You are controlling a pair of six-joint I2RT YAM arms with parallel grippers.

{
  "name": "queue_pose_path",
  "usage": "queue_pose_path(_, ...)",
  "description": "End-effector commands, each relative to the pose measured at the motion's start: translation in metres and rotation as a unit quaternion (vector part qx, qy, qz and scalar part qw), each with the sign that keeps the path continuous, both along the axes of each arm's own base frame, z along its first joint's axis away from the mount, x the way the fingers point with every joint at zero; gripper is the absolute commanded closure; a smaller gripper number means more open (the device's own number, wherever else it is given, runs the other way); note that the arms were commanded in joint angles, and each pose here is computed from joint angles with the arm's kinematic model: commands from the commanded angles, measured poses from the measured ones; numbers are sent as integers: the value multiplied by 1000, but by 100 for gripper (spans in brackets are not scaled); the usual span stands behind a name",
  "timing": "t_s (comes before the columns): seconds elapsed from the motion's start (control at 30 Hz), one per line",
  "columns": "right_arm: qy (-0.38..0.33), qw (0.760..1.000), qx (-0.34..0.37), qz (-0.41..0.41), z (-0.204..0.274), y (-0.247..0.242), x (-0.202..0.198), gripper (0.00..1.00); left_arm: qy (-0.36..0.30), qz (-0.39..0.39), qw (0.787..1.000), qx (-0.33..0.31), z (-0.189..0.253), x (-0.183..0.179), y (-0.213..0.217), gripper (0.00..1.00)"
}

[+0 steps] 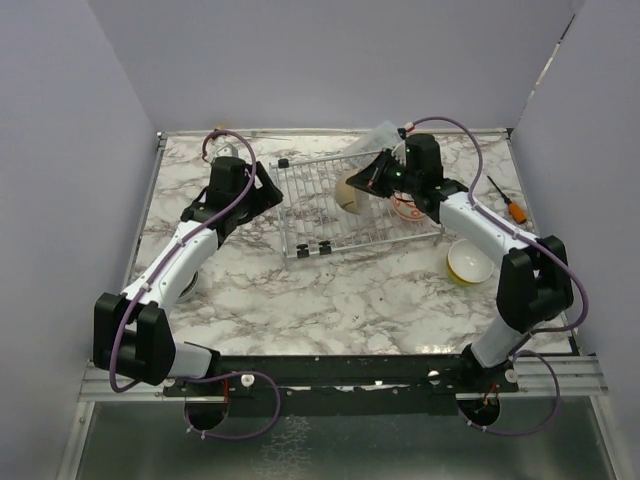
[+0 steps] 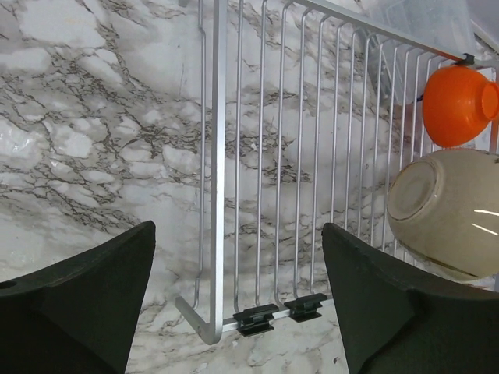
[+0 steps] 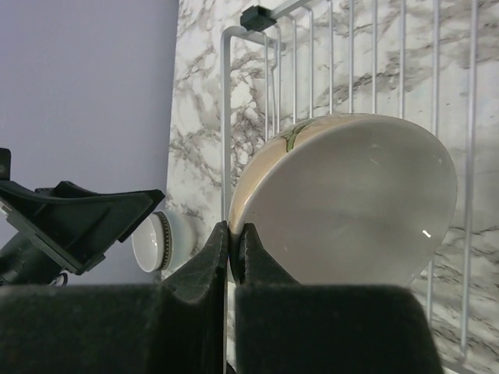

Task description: Load the bowls into the dish rack

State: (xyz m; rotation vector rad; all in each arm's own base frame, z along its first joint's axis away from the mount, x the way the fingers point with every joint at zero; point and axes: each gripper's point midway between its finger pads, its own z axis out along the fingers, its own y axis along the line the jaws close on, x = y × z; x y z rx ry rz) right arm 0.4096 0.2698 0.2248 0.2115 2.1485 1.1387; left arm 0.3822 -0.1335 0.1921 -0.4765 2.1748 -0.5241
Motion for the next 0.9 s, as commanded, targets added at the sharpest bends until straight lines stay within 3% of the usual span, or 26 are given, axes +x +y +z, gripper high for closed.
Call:
queue_pose_path(0.0,-62,993,89,54,56,42,2,99,-6,25,1000,3,0,-5,11,13)
queue_pose_path(0.2,-31,990,115,75,39,72,2,99,17,29,999,31,-24,-7,19,25)
queue_pose_path(0.67,40,978,164,124,3,118,27,99,55,-5,997,47,-52,-15,15,25)
queue_pose_path(0.87,89,965,182,170,-12,129,20,99,59,-10,997,42,-52,-16,13,25)
